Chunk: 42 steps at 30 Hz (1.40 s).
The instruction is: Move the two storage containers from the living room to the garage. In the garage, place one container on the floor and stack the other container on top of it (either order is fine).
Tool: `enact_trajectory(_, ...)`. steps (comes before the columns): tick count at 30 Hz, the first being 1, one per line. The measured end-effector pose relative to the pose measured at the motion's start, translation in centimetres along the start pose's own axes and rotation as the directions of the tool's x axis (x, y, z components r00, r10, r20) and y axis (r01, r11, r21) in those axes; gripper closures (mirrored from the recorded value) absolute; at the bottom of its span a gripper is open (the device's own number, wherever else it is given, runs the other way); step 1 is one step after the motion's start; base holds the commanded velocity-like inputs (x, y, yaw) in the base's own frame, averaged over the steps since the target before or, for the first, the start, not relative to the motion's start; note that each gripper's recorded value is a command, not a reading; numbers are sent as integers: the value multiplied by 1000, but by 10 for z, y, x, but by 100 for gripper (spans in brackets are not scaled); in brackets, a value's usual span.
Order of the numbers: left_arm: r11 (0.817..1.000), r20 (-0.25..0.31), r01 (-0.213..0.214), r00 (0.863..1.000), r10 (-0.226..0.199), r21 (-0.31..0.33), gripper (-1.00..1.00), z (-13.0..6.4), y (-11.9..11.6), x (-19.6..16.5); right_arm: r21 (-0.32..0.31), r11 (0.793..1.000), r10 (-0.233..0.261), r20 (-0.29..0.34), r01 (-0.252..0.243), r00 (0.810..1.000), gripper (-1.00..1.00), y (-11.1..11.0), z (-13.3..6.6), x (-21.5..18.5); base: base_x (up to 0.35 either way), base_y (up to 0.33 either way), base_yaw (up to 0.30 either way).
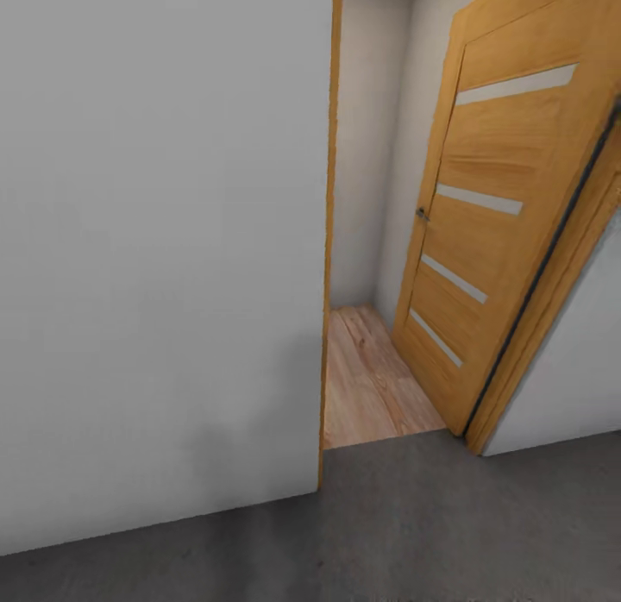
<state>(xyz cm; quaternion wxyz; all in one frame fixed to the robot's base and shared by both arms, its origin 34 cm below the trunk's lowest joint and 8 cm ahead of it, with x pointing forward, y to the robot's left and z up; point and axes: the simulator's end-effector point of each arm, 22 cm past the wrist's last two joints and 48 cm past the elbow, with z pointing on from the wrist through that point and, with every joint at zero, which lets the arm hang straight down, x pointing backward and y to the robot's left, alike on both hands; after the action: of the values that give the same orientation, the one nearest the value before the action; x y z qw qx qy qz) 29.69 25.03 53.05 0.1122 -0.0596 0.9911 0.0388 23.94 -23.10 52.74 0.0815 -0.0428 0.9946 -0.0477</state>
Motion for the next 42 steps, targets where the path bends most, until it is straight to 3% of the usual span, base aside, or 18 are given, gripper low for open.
enact_trajectory(42, 1000, -2, 1, 1000, -1, -2, -100, 0, 0, 0, -1, 1000, 0, 0, 0, 1000, -100, -1, 0, 0, 0, 0, -268)
